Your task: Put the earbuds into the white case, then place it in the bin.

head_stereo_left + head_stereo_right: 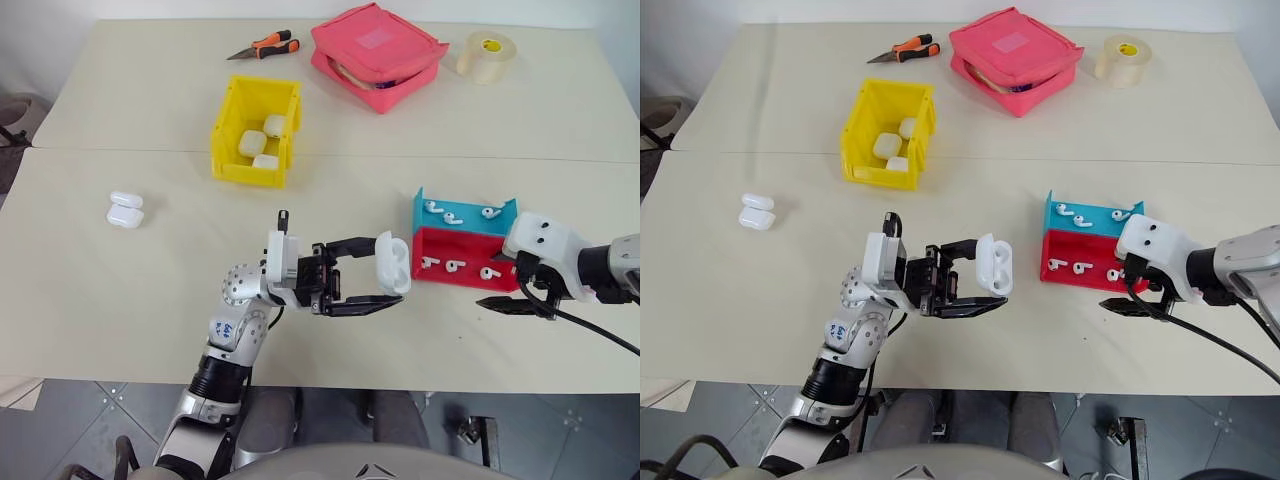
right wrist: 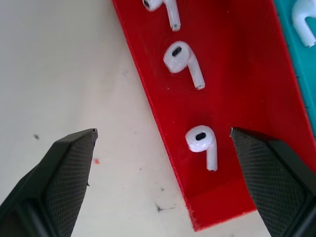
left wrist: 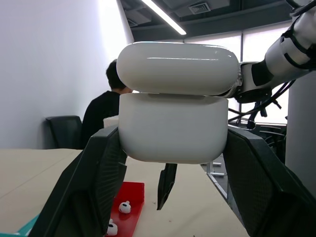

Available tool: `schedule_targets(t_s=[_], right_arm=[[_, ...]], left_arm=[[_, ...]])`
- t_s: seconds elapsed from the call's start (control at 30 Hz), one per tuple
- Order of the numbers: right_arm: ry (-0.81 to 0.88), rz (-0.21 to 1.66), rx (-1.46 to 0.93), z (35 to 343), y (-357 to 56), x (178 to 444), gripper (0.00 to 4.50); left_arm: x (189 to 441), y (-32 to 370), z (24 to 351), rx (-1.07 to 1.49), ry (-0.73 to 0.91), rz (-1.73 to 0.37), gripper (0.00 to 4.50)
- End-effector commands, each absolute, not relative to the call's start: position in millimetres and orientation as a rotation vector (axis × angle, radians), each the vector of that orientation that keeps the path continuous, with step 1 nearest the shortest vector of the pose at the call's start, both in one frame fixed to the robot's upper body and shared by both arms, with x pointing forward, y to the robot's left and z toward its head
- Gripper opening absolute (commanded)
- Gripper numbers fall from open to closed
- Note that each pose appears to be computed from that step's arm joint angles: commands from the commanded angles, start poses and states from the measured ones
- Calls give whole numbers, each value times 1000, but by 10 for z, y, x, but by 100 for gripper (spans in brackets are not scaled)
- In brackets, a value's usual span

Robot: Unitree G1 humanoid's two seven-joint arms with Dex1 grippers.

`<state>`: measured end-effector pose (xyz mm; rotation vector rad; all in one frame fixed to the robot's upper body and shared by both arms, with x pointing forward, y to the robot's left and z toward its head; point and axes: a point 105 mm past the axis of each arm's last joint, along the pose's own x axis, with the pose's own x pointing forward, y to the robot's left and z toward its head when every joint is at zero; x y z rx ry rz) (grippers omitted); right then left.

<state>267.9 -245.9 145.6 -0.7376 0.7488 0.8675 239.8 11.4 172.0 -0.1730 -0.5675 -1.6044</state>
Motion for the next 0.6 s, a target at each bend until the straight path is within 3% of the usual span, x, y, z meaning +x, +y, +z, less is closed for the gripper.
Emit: schedule_targets(t_s=[0.03,0.23,0.33,0.47,0.6], right_arm=[[716,884,-832,1492,-2480,2767,450],[726,917,-908,1446,-2527,2823,450],[724,925,-918,1444,-2538,2840,392],[727,954,-926,1437,-2524,2836,261],[724,965,-936,1425,-2514,2839,261]], left_arm=[[2343,122,1829,-170,-617,-1608,277],[2331,128,1834,-168,-611,-1603,277],[2324,132,1838,-168,-609,-1601,277],[2318,141,1838,-171,-604,-1600,277],[2321,144,1840,-172,-602,-1601,277]])
